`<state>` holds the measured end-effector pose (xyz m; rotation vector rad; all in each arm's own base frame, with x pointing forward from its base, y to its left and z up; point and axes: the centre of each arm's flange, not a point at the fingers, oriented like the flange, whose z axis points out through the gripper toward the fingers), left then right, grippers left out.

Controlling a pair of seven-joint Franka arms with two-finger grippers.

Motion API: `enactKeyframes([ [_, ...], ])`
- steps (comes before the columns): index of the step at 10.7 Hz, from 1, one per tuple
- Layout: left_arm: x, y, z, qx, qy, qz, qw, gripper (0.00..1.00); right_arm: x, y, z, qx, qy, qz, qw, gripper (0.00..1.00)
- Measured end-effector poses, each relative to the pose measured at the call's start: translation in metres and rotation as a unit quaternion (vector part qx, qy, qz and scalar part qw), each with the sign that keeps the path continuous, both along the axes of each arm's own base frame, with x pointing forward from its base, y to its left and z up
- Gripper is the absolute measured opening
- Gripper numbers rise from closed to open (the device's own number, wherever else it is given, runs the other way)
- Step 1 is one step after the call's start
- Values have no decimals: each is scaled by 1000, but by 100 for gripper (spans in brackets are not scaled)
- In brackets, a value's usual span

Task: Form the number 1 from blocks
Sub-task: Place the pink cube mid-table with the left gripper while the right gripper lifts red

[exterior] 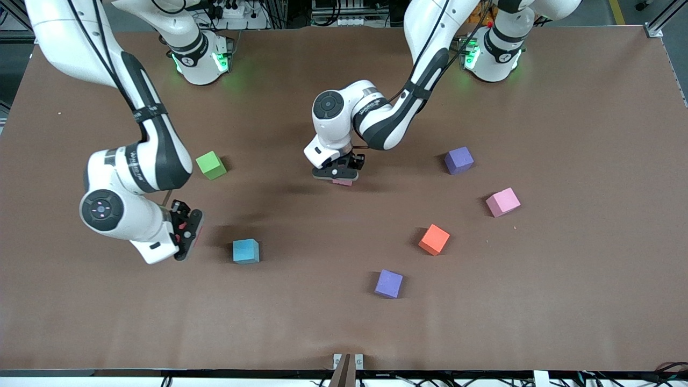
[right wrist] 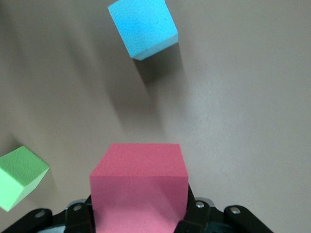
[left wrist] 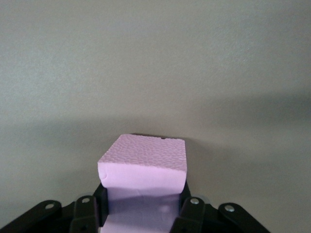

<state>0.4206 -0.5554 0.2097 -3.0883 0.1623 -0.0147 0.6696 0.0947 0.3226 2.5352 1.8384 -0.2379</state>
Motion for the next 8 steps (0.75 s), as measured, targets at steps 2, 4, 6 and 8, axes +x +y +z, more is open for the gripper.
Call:
enactKeyframes([
  [2, 3, -3, -5, 0, 0, 1, 1000, 56, 0, -7, 6, -1, 0, -5, 1000, 62],
  [4, 4, -4, -3, -1, 0, 1, 1000, 56, 0, -11, 11, 2, -2, -9, 1000, 62],
  [6, 5, -5, -2, -2, -1, 1, 1000, 77, 0, -13, 13, 10, -3, -17, 1000, 62],
  [8, 7, -6, 1, -4, -3, 6, 1000, 100, 2, -24, 13, 14, -2, -28, 999, 62],
])
